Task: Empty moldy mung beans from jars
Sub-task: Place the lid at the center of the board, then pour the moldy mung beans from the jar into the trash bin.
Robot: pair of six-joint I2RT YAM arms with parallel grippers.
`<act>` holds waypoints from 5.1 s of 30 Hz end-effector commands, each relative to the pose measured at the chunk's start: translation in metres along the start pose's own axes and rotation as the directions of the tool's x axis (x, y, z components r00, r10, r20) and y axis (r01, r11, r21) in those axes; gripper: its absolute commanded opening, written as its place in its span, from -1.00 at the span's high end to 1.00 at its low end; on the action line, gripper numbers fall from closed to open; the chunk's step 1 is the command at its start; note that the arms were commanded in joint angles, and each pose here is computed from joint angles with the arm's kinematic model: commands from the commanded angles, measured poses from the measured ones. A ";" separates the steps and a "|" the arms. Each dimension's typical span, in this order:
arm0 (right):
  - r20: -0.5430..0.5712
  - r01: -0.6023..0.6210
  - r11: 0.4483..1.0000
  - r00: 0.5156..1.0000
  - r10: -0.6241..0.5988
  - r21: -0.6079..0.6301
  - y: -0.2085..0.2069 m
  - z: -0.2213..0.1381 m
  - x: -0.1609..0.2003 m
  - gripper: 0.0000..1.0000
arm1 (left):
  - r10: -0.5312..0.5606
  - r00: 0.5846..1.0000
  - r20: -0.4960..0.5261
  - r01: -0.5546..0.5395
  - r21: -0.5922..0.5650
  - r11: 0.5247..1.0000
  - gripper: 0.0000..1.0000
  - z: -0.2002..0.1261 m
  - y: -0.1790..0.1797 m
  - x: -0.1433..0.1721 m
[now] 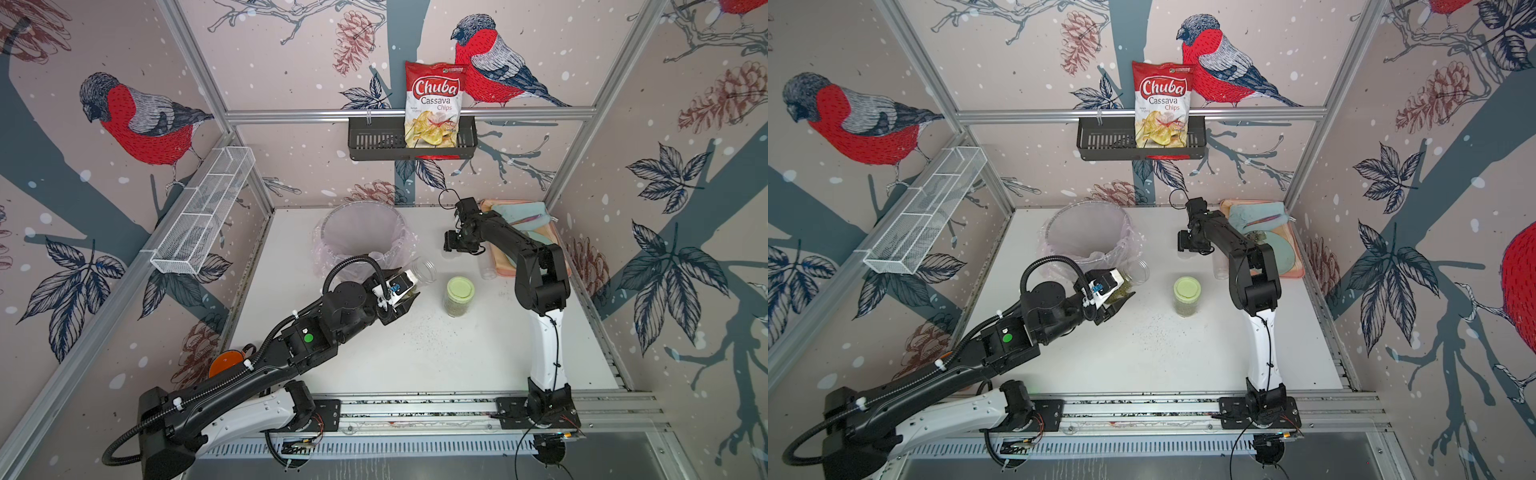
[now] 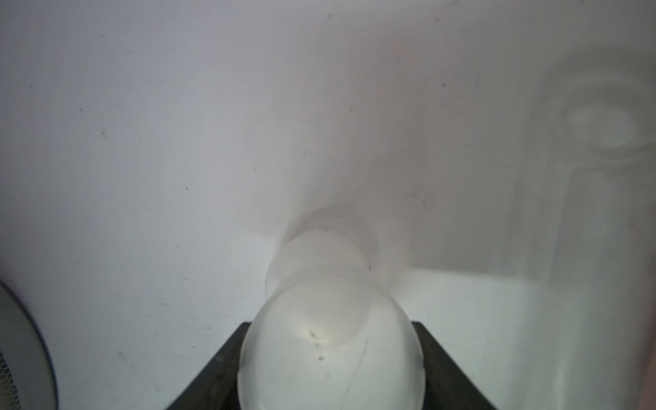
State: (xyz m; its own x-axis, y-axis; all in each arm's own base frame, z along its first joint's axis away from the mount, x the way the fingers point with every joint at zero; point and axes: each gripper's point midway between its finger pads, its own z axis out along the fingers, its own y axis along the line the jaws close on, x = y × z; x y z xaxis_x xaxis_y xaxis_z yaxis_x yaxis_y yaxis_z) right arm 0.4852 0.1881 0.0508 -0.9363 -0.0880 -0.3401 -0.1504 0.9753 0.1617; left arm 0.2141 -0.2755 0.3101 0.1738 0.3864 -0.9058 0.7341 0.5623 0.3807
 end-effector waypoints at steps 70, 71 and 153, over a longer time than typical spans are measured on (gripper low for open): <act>0.116 -0.060 0.975 0.993 0.035 0.212 -0.031 0.028 -0.068 -0.76 | 0.000 0.997 0.071 0.007 -0.088 0.996 0.73 -0.008 0.019 -0.011; 0.127 -0.061 0.976 0.991 0.035 0.208 -0.029 0.023 -0.070 -0.76 | -0.001 0.997 0.073 0.007 -0.089 0.996 0.73 -0.008 0.019 -0.011; 0.722 0.720 0.448 0.660 -0.206 -0.530 0.232 -0.368 -0.055 -0.76 | 0.154 0.952 -0.264 -0.292 -0.637 0.713 0.84 -0.066 0.217 -0.039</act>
State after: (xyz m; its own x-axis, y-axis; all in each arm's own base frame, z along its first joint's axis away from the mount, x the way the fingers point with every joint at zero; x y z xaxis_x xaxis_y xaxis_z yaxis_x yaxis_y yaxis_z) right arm 0.4133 0.3316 0.4172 -0.4613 -0.1220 -0.8788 -0.8128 0.4553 0.3635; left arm 0.3209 -0.1254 0.4220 0.0647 0.6565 -0.7515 0.1140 0.7433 0.6591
